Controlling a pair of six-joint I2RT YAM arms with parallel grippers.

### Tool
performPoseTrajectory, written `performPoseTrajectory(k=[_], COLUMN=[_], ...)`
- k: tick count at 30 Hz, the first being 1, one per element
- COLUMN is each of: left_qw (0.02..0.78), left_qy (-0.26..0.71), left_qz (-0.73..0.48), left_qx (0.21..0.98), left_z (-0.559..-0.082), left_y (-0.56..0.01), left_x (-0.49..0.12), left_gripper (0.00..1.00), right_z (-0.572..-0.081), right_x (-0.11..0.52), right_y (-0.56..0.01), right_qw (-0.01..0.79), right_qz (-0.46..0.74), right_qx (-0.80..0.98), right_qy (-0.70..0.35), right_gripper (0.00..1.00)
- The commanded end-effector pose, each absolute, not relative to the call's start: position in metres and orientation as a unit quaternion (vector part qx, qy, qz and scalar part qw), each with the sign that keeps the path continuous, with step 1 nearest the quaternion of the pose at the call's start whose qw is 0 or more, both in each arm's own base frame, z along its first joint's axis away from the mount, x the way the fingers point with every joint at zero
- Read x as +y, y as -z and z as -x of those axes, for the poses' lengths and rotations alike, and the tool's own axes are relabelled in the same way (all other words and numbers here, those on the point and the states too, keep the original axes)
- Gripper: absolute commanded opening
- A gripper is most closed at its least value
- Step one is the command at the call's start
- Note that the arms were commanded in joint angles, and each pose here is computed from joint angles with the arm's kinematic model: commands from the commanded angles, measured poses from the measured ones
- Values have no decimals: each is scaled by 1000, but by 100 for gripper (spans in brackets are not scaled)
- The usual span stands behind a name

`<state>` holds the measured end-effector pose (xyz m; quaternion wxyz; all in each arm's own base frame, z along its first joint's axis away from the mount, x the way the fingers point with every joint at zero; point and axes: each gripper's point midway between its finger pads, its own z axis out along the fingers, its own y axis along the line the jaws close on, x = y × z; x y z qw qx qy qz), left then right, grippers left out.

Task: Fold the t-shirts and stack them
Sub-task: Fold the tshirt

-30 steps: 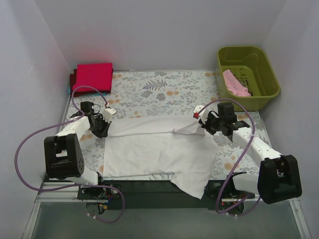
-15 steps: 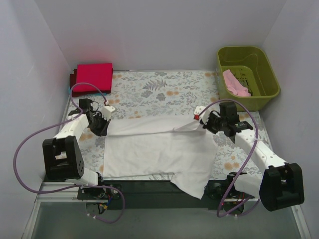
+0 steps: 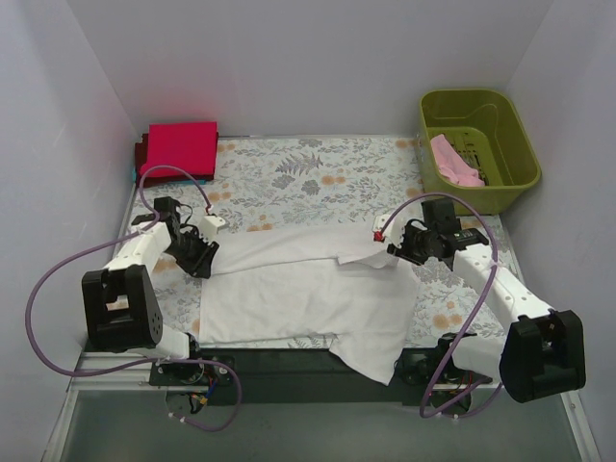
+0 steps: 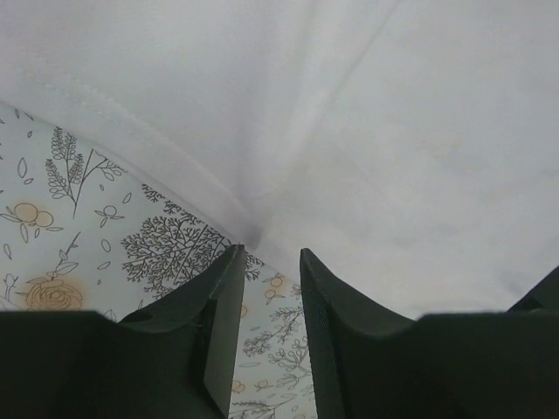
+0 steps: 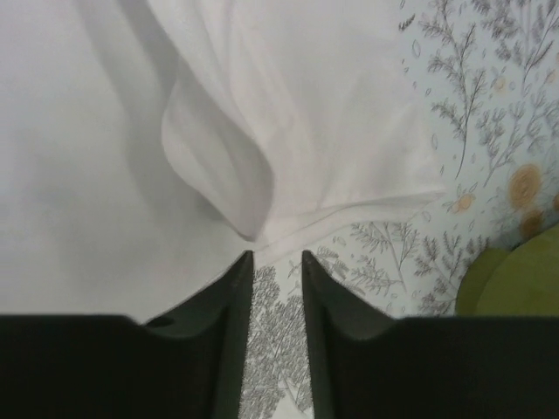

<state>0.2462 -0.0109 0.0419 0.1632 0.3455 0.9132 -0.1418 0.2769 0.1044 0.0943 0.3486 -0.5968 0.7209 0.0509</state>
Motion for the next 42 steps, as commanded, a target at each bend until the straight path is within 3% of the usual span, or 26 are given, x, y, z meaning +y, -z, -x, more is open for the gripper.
performPoseTrajectory(k=[1,2,5,7,11,21,27,33,39,42], left_qw=[209,212,231,239,236,182,148,143,166,197], left_qy=[148,159,166,173,183,201,169,143,137,159], left_qz=[-375,-371,-350,-327,-278,-163,-125,-101,-99,-128], left_qx=[891,890,893,898,913,949,966,974,972,959], left_z=[-257,-257,-277,-289,-314,-341,-348,-394,-448,-461], left_y=[-85,-89,-105,-107,-94,-47,-9,18,10,-29], left_x=[-16,-20,-23,-25,-25,-26,-14,1,7,-1], left_gripper=[31,32,33,33,33,29,19,16,20,30], right_z=[-284,-283,-287,-294,-312,-360,-388,-434,-506,-509], right_x=[96,98,111,116,129,132,122,120,135,143], right_y=[-128,-136,-163,-163,-146,-69,-33,-9,-38,-80], right_qw=[332,336,357,353,315,214,195,196,264,295], right_qz=[615,614,600,574,525,467,451,443,436,449], right_qx=[714,714,714,734,781,852,869,875,860,843], right_qy=[-28,-33,-61,-79,-126,-104,-57,-15,12,1], right_gripper=[43,53,57,55,35,30,29,31,39,55])
